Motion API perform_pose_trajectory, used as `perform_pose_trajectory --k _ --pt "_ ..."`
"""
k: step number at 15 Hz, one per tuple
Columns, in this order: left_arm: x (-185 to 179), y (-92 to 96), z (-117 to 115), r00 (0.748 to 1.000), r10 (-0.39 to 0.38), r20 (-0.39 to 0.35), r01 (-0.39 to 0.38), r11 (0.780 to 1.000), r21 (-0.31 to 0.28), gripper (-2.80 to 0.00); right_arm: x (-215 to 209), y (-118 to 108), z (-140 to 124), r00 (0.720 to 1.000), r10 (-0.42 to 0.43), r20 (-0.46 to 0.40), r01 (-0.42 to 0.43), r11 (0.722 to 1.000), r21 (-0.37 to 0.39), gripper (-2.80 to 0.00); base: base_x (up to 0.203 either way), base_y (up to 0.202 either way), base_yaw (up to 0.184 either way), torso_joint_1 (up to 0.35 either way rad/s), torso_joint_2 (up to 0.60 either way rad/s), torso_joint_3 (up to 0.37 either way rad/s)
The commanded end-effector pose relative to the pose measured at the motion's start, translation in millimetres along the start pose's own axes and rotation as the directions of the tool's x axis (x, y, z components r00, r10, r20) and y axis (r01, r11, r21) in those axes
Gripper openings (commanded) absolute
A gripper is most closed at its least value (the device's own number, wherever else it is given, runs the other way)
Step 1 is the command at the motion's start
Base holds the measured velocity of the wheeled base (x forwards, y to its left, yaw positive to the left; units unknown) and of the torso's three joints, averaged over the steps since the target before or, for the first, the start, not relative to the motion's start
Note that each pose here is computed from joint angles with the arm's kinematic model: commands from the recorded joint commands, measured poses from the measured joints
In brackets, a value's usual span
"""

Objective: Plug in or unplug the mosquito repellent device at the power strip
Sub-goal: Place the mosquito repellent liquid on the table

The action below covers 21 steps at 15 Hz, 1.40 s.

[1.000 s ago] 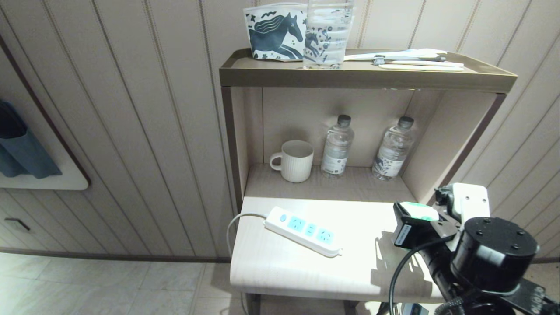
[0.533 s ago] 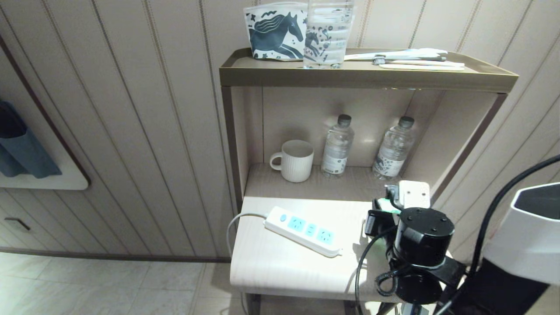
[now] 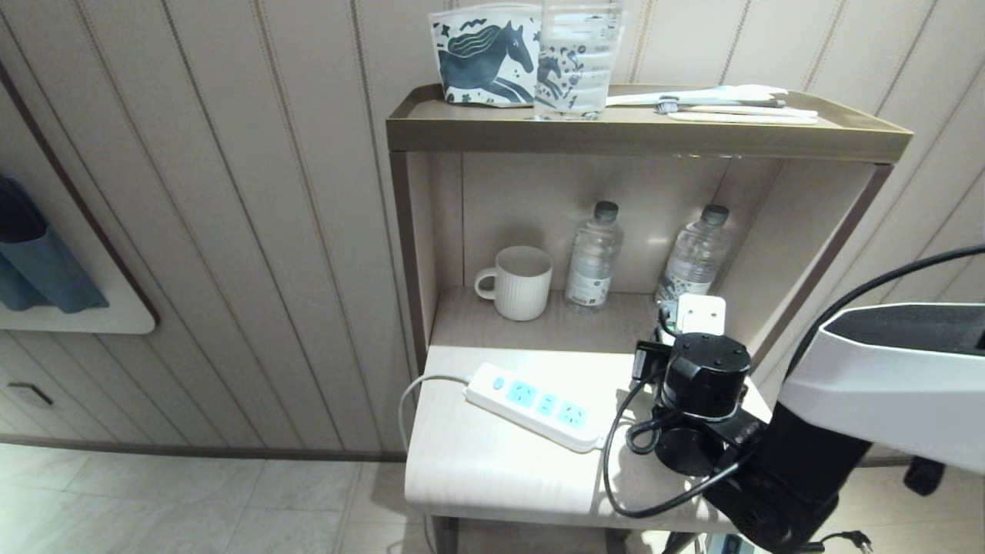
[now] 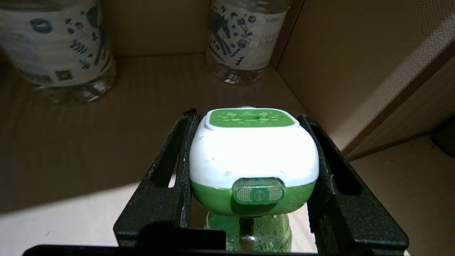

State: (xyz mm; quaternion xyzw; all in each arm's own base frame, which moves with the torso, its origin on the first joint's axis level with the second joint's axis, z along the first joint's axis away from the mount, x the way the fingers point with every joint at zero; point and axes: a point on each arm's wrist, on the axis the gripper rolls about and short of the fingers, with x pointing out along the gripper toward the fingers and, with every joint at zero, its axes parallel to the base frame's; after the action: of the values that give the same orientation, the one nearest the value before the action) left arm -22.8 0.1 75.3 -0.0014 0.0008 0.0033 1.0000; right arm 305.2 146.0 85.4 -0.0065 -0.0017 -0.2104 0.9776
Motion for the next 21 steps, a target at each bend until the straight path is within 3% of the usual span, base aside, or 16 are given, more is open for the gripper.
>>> perform_pose_trajectory --k 1,6,15,19,21 --pt "0.1 0.0 0.1 1.000 0.003 -0.001 -0.003 1.000 0.000 -2.80 14.3 5.9 0.1 0.999 -0.028 0.028 0.028 1.000 0.004 -2.80 0.000 0.000 0.000 0.000 0.00 0.000" --pt "0.1 0.0 0.1 1.000 0.002 -0.001 -0.002 1.000 0.000 -2.80 25.3 22.2 5.8 0.998 -0.027 0.065 0.028 0.999 -0.022 -2.80 0.000 0.000 0.000 0.000 0.00 0.000" --pt "0.1 0.0 0.1 1.000 0.001 -0.001 -0.001 1.000 0.000 -2.80 15.0 40.2 -30.8 1.000 0.028 0.005 -0.027 0.990 -0.141 -2.80 0.000 0.000 0.000 0.000 0.00 0.000" --pt "0.1 0.0 0.1 1.000 0.001 -0.001 -0.001 1.000 0.000 -2.80 15.0 35.3 -15.1 0.999 0.032 0.029 -0.028 0.989 -0.148 -2.80 0.000 0.000 0.000 0.000 0.00 0.000" --pt "0.1 0.0 0.1 1.000 0.003 -0.001 -0.003 1.000 0.000 -2.80 14.3 32.6 -2.2 0.996 0.077 0.047 -0.069 0.984 -0.162 -2.80 0.000 0.000 0.000 0.000 0.00 0.000"
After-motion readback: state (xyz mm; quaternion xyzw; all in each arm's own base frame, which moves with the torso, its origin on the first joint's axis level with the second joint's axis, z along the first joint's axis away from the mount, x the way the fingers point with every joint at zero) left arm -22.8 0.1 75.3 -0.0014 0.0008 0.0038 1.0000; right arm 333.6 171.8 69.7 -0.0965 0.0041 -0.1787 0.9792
